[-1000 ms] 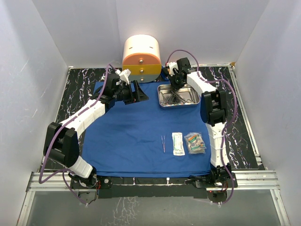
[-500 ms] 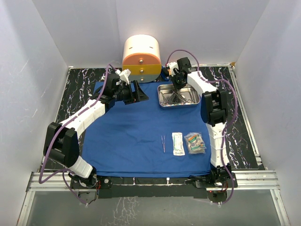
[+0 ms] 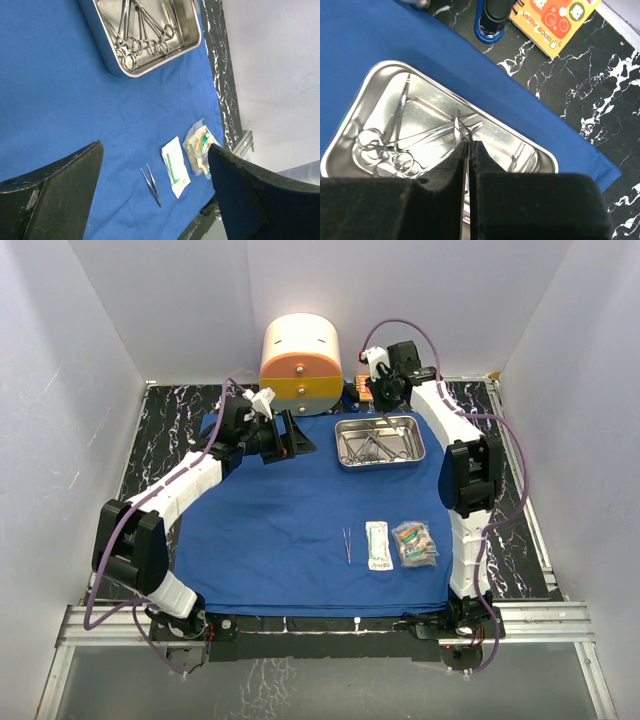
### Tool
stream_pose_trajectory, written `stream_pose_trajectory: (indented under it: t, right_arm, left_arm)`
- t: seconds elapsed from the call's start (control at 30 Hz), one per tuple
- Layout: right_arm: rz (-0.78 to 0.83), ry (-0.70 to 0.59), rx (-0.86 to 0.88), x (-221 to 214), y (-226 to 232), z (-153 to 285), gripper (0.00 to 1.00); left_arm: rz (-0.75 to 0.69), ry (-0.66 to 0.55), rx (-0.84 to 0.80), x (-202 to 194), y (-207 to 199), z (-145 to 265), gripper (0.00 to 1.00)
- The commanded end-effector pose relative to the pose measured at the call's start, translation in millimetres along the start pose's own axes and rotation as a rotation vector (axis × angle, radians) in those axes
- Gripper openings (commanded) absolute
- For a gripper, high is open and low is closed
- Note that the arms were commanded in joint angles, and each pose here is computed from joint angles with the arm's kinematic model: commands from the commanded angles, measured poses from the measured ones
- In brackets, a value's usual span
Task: Open and lay out the surgical kit
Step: Pick up the medical item from the container.
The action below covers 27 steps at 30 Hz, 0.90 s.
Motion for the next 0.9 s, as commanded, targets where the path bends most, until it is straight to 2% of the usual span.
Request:
stream_pose_trajectory:
  t: [0.0,0.13,0.37,0.57,0.87]
  right_arm:
    - [-0.044,-0.188,-0.014,50,-5,52,0.00]
    - [-0.155,-0.322,0.036,72,7,75,0.00]
    - [-0.338,-0.503,0.104,94,34,103,0.00]
    - [-0.508,-0.681,0.111,102,47,132,0.00]
    - [-0.684,-0.664,0.119,95,60,140,0.00]
  left_arm:
    - [0.115,0.022,-0.028,0,11,6,0.86]
    - [0.170,0.002,0.014,3,24,4,0.86]
    - [-0.003,-0.023,0.053,35,13,0,0.88]
    - [-0.056,0.002,0.051,51,-2,-18,0.87]
    - [-0.261,0.033,-0.004,41,-66,-55,0.83]
Point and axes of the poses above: each gripper's point midway between its finger pads, its own z axis back along the fingers, its own y axis along the line the jaws close on, x = y × z, the point moved 6 cm from there along z, back along the fingers, and after that the axes turned 10 degrees about z, right-handed, at the moved point
